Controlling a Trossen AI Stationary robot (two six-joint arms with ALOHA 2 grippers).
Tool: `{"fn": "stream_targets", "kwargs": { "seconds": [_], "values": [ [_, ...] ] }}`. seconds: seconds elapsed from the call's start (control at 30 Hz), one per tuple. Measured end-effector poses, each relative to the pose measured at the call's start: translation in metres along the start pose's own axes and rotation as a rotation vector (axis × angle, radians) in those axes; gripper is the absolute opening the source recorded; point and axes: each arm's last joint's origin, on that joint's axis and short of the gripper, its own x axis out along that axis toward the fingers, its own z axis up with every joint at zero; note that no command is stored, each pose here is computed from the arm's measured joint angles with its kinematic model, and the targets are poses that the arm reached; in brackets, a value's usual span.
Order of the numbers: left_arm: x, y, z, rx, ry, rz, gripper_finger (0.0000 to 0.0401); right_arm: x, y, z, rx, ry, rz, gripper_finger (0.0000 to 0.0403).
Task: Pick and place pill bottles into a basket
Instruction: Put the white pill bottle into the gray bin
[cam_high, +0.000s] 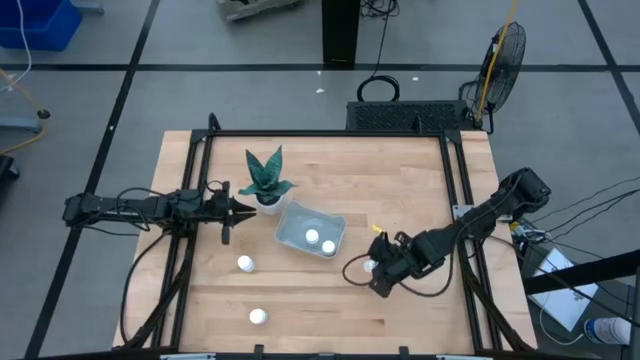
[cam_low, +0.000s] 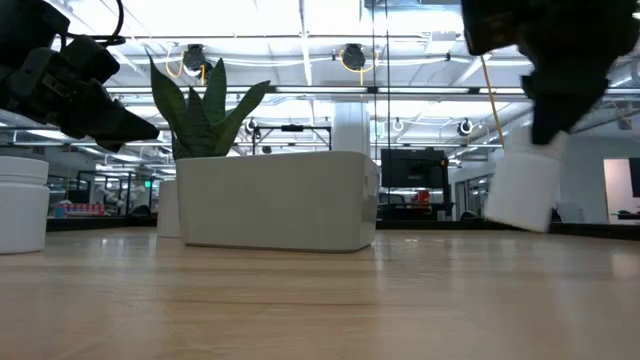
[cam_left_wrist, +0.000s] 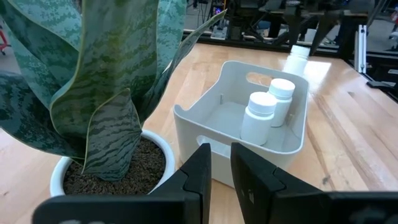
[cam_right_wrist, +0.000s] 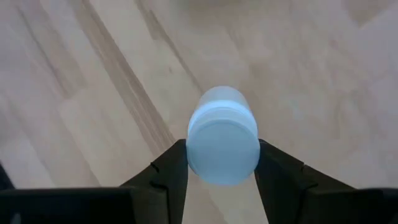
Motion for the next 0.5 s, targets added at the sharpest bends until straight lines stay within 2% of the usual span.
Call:
{"fn": "stream_targets", "kwargs": {
  "seconds": [0.27,0.5],
  "values": [
    [0.0,0.0,0.0,0.002,0.001,0.0,0.0065,-0.034,-0.009,0.034,-0.091,-0.186,0.019,0.0141],
    [0.0,0.0,0.0,0.002,0.001,0.0,0.0065,-0.069,-0.019,0.079,-0.192,-0.343,0.035,0.0141]
  ]
}}
